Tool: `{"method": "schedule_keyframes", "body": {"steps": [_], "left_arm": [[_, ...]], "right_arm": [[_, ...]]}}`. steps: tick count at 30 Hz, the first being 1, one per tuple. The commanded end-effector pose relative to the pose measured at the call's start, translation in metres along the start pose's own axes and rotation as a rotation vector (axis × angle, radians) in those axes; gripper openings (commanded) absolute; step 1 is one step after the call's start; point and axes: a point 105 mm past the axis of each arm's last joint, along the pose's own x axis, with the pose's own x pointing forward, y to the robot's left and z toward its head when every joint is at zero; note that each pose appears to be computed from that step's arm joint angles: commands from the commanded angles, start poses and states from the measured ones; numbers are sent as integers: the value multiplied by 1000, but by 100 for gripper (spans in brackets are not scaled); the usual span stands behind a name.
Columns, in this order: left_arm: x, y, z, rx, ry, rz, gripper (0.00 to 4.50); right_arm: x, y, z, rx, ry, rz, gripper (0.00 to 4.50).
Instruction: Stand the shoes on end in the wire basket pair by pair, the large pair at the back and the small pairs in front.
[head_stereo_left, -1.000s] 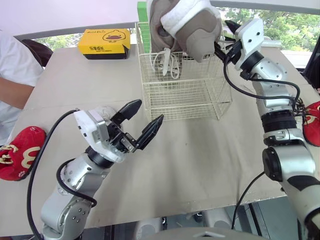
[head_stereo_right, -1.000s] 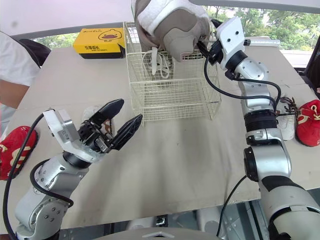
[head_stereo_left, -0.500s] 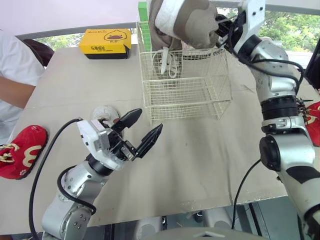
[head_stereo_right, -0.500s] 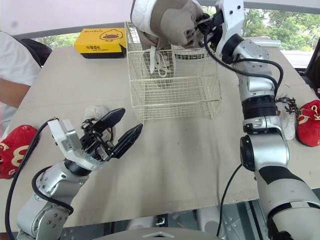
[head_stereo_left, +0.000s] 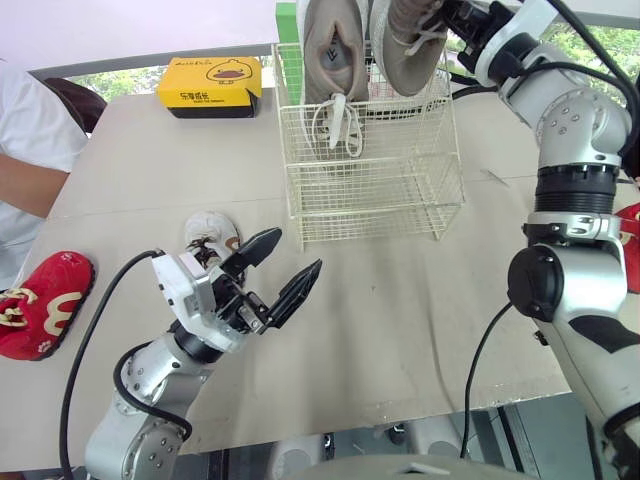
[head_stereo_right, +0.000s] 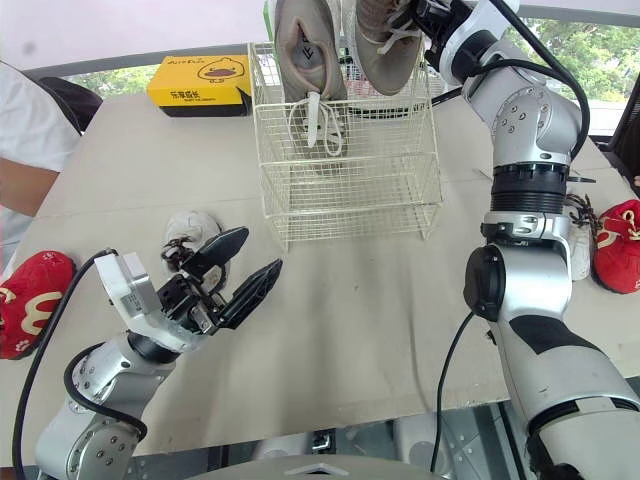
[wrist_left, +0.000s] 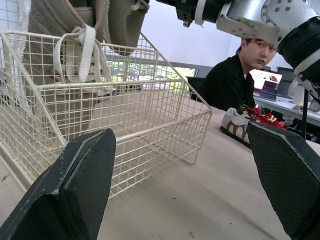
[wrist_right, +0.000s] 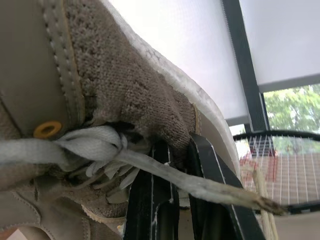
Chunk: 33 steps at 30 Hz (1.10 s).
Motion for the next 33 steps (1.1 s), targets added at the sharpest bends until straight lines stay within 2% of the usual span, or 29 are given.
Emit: {"method": "schedule_keyframes", "body": {"steps": [1,9,12,15,19,24,30,32,33], "left_arm": [[-2,0,3,23,-21,-5,450],[-3,2,-1,24,-18,-12,450],[-3,2,-2,25,-19,-14,450],[-3,2,-4,26,-18,-13,450],[-4,2,-6,27,-16,-9,450],[-5,2,-7,28,-14,-5,450],[-6,1,-8,29,-10,-4,450],[-6,1,-8,29,-8,-5,450],[-6,1,-8,29,-8,-4,450]], "right_arm": [[-3,23,28,49,-89,51,4],[-1,46,28,118,-73,112,4],[0,48,17,94,-21,102,4],[-1,33,-7,-20,68,21,4],[-3,7,-9,-114,74,-89,4],[-4,1,-13,-89,101,-123,4],[-7,-7,-36,130,183,-183,4],[-9,-9,-39,137,190,-189,4],[-10,-10,-39,130,192,-192,33]]}}
